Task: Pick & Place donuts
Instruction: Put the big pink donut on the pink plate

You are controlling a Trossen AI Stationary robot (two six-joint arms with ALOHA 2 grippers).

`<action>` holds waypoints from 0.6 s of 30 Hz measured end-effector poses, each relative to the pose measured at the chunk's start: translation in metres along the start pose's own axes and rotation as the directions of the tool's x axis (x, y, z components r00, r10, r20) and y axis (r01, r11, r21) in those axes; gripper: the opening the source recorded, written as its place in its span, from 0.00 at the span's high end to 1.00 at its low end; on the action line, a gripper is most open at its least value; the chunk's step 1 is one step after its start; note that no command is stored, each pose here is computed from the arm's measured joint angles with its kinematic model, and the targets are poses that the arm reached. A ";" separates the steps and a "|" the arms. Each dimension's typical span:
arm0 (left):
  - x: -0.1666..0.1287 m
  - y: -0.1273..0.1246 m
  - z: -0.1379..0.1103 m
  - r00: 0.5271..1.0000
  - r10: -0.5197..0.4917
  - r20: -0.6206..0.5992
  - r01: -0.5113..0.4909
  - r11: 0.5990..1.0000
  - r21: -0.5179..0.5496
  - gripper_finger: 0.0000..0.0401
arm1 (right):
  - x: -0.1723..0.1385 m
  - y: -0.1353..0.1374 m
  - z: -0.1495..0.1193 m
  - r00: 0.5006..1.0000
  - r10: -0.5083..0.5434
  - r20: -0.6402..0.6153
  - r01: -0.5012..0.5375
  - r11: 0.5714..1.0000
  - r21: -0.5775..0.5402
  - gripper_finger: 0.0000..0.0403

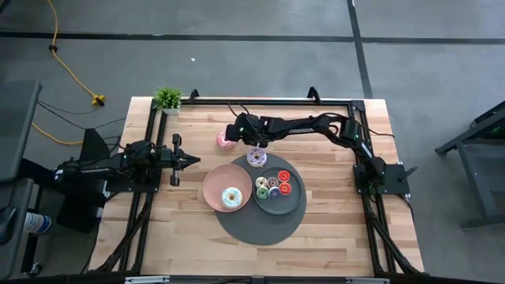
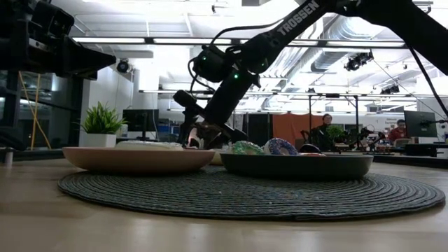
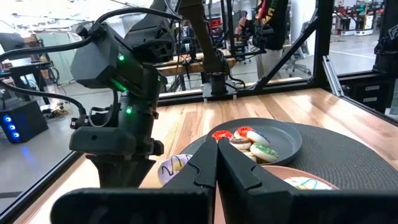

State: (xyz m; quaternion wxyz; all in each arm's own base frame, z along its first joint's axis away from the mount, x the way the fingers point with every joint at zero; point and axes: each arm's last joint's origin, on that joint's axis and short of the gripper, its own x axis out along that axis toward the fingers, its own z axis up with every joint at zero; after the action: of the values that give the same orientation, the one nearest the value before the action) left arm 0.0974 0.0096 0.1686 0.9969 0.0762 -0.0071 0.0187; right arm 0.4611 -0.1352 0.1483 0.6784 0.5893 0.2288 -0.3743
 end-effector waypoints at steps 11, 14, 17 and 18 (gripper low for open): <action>0.000 0.000 0.000 1.000 0.001 0.000 -0.001 1.000 0.000 1.00 | 0.006 0.000 0.000 1.000 0.031 -0.007 -0.030 0.999 0.036 0.39; 0.000 0.000 0.000 1.000 0.001 -0.001 -0.001 1.000 0.000 1.00 | 0.010 0.000 -0.001 0.999 0.042 -0.001 -0.042 0.997 0.064 0.39; 0.000 0.000 0.000 1.000 0.001 0.000 -0.001 1.000 0.000 1.00 | 0.015 -0.001 -0.001 0.999 0.047 -0.001 -0.047 0.997 0.069 0.39; 0.000 0.000 0.000 1.000 0.001 0.000 -0.001 1.000 0.000 1.00 | 0.016 -0.001 -0.001 0.999 0.053 -0.005 -0.052 0.996 0.070 0.39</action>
State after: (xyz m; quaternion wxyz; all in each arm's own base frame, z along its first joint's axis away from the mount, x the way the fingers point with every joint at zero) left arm 0.0974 0.0096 0.1686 0.9969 0.0764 -0.0070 0.0193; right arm 0.4708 -0.1378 0.1355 0.6661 0.6200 0.2023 -0.3620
